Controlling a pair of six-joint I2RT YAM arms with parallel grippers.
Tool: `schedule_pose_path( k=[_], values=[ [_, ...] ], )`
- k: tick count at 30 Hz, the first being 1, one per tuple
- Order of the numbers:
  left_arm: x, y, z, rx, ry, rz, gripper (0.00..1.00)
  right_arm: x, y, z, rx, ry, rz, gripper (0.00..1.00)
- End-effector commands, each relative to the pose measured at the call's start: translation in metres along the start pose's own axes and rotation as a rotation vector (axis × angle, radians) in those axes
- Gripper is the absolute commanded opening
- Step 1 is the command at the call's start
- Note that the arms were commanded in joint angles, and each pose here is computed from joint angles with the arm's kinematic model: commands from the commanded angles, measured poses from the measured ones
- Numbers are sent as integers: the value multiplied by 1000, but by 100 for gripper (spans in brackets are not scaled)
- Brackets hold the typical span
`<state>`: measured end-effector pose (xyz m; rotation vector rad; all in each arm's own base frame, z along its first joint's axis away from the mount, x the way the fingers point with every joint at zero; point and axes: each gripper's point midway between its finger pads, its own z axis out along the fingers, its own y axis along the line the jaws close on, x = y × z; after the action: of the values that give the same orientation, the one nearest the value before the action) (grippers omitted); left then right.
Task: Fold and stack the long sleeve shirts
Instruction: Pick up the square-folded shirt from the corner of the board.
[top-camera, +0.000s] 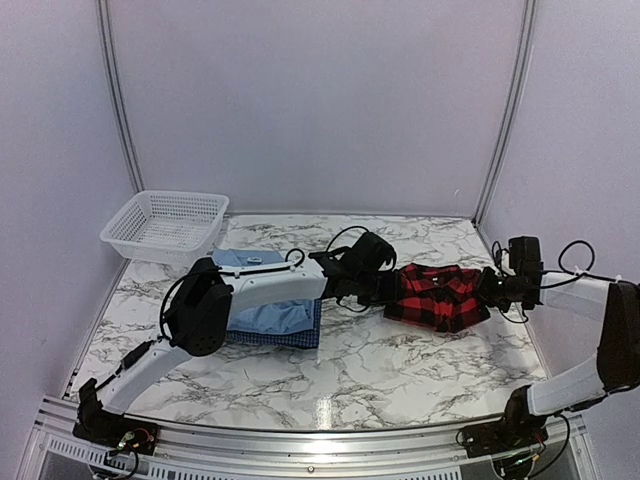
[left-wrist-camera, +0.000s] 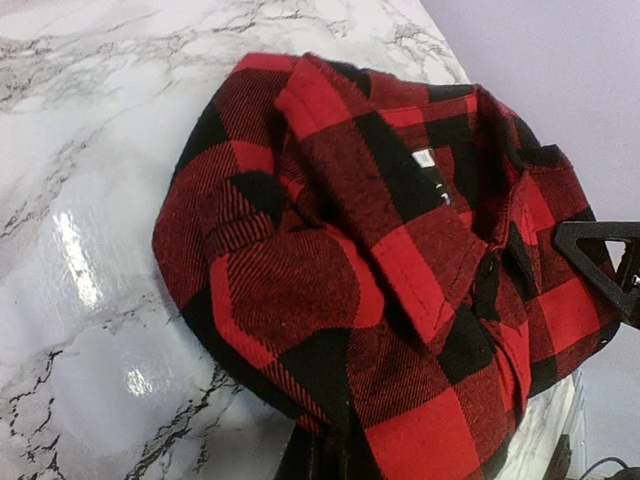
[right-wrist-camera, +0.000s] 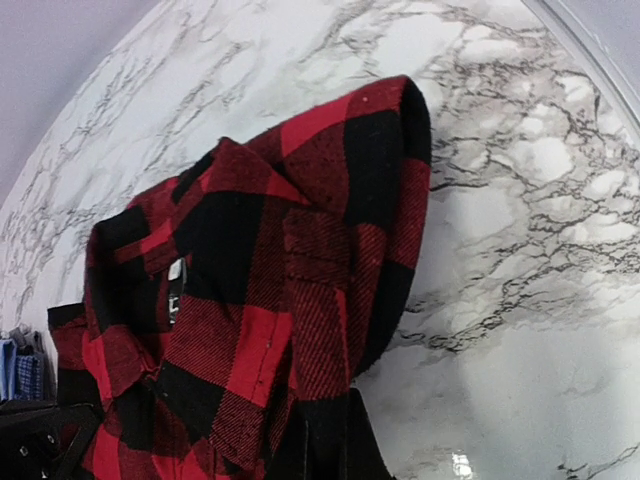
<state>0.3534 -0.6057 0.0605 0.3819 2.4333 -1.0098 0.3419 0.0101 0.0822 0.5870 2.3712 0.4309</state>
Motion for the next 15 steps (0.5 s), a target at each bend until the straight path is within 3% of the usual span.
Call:
schedule_pose_path(
  k=[1, 8, 15],
  values=[
    [-65, -72, -70, 159, -138, 53, 0, -19, 33, -24, -54, -49, -50, 0],
    [-89, -81, -126, 127, -182, 113, 0, -30, 86, -56, -160, -90, -95, 0],
    [-98, -51, -192, 5, -221, 109, 0, -19, 164, -78, -287, -95, -148, 0]
  ],
)
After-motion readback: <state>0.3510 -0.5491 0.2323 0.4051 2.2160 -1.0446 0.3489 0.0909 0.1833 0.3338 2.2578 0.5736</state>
